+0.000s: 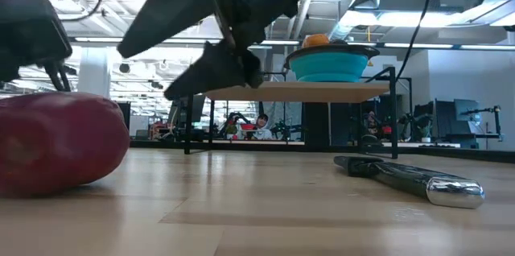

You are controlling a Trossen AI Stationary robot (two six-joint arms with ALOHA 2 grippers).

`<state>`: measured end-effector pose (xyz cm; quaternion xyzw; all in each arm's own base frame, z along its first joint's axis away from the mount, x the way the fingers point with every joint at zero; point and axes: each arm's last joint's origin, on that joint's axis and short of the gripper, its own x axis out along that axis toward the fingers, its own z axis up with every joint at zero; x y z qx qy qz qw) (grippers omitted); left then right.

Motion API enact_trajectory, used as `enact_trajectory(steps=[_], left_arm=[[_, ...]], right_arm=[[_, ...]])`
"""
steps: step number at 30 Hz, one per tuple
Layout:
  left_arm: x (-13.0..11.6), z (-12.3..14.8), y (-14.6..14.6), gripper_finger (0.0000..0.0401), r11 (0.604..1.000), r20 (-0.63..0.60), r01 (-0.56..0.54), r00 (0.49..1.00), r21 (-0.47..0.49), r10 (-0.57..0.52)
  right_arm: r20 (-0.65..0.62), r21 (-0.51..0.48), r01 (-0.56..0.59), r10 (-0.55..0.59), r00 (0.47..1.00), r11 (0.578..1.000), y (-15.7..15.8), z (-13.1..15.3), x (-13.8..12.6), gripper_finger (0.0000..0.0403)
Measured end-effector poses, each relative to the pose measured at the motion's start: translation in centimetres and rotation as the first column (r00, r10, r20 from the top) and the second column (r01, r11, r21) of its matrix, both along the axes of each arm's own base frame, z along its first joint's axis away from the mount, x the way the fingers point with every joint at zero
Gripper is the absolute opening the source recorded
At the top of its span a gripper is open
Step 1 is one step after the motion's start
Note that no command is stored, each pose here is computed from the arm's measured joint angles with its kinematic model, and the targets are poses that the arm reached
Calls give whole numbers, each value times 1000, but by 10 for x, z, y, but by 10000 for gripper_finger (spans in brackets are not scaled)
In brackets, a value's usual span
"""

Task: Pick & Place Fruit
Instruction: Put the apple into the blue strainer bowl on the shelf

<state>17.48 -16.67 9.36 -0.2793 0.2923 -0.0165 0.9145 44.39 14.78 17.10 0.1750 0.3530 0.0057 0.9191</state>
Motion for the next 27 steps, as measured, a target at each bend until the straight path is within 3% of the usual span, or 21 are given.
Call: enact_trajectory(steps=[5, 10, 15, 20, 27], left_arm=[[8, 0, -9, 319, 990, -15, -65, 998, -124, 64], [16, 3, -8, 319, 971, 14, -98, 995, -217, 103], [28, 1, 0, 319, 960, 40, -138, 987, -243, 153], [35, 1, 5, 319, 964, 72, -127, 986, -233, 147], [36, 0, 5, 308, 965, 80, -126, 986, -231, 148]], right_arm=[[-138, 59, 57, -49, 989, 997, 11, -2, -15, 320], [-170, 108, 54, -35, 985, 993, 39, -3, -28, 320], [-146, 92, 146, -131, 980, 985, 51, -3, -33, 320], [-124, 115, 288, -274, 954, 951, 51, -2, -34, 320], [-125, 125, 308, -293, 948, 943, 51, -2, -34, 320]])
